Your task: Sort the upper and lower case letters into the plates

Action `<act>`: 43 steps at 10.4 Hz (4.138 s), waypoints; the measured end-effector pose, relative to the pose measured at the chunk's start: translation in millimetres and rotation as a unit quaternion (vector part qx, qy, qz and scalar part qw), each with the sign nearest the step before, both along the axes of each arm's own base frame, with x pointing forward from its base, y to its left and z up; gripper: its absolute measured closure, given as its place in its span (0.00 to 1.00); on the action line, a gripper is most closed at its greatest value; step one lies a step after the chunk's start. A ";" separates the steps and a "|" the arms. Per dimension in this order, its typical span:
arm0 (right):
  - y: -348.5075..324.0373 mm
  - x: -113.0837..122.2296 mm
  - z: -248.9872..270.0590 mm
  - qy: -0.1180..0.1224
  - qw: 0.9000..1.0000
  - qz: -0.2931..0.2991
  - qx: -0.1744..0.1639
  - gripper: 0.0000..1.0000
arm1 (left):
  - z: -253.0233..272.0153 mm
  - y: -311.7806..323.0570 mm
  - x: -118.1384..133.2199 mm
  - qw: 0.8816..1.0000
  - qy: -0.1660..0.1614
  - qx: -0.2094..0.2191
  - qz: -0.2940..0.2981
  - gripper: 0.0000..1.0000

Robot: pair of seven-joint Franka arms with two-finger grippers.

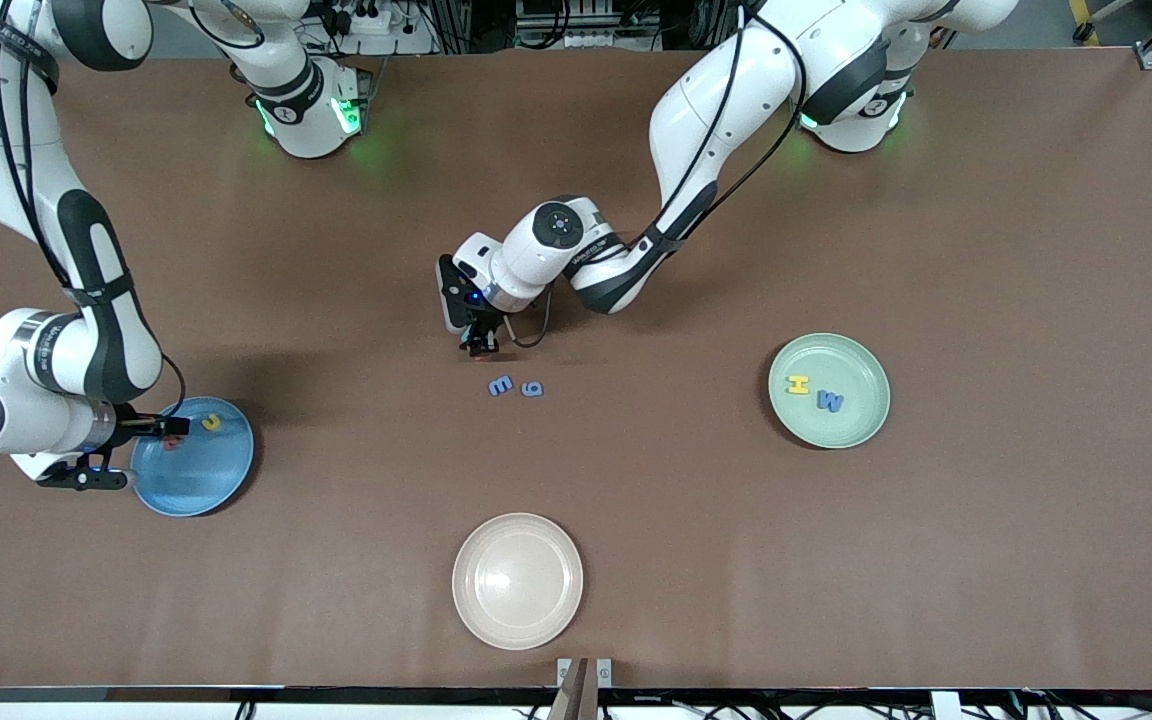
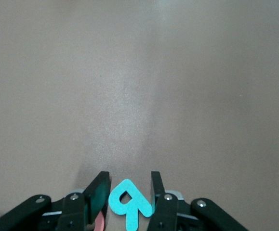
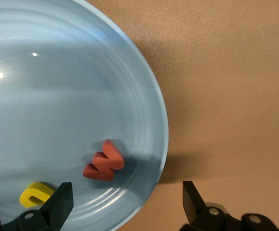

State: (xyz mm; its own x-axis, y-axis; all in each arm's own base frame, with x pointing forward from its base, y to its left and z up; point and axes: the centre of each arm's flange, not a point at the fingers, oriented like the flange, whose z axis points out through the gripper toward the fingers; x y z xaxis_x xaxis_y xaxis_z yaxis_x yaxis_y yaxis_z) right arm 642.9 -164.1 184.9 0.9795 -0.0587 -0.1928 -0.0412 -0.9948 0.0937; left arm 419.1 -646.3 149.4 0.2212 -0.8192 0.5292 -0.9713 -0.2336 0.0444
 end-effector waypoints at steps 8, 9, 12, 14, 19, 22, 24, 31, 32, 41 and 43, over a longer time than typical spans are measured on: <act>-0.6 0.1 -0.1 0.000 1.000 0.001 -0.001 0.00 | 1.2 -0.3 -2.6 1.000 0.005 0.000 0.003 0.67; -0.7 0.1 0.0 0.000 1.000 0.001 -0.001 0.00 | 1.1 -0.3 -2.7 1.000 0.005 0.000 0.003 0.65; -0.7 0.3 0.1 0.000 1.000 0.001 -0.001 0.00 | 0.4 0.3 -4.6 1.000 0.004 -0.001 0.003 0.59; -0.7 0.3 0.1 0.000 1.000 0.001 -0.001 0.00 | -0.1 1.7 -4.9 1.000 0.004 -0.003 0.005 0.59; -0.7 0.3 0.1 0.000 1.000 0.001 -0.001 0.00 | 0.2 10.2 -5.4 1.000 0.008 0.000 0.008 0.59; -1.0 0.2 0.1 0.000 1.000 0.001 -0.002 0.00 | 0.2 13.6 -5.2 1.000 0.010 0.000 0.009 0.60; -1.1 0.2 0.1 0.000 1.000 0.001 -0.002 0.00 | 0.5 14.4 -5.5 1.000 0.011 0.001 0.010 0.65; -0.8 1.0 0.9 -0.001 1.000 0.001 -0.002 0.00 | 3.5 16.5 -6.1 1.000 0.013 0.002 0.012 0.71; -0.6 1.3 1.3 -0.002 1.000 0.001 -0.002 0.00 | 4.0 16.7 -6.1 1.000 0.017 0.002 0.018 0.71; 32.2 11.3 23.7 0.008 1.000 0.014 0.019 0.00 | 86.6 31.7 6.2 0.987 0.099 0.101 0.069 0.71; 67.3 20.7 44.4 -0.010 0.999 0.013 0.044 0.00 | 122.7 69.6 41.7 0.979 0.114 0.145 0.084 0.71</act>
